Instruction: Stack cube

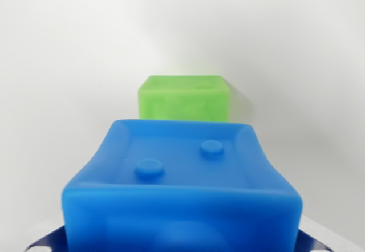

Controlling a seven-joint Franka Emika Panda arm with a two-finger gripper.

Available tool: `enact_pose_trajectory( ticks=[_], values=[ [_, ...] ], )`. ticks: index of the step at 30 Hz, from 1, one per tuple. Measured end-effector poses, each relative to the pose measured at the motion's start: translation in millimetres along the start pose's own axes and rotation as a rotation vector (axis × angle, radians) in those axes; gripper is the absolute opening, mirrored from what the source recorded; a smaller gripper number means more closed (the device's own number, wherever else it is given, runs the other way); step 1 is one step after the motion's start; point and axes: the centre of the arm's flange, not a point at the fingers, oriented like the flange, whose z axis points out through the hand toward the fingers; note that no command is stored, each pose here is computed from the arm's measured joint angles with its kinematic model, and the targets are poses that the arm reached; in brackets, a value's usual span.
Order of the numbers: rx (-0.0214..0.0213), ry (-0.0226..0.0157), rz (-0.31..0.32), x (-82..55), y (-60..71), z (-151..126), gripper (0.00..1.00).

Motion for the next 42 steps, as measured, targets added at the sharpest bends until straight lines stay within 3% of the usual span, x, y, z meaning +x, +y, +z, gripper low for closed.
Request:
enact_pose_trajectory(
  ticks=[18,38,39,42],
  values=[
    [-0.0005,-0.0003,0.0,-0.9,0.5,35,0.0],
    [-0.0009,0.0001,-0.001,-0.7,0.5,51,0.0],
    [-0.0009,0.0003,-0.001,-0.7,0.5,51,1.0],
    [-0.0008,0.0008,-0.001,-0.5,0.6,51,1.0]
  ],
)
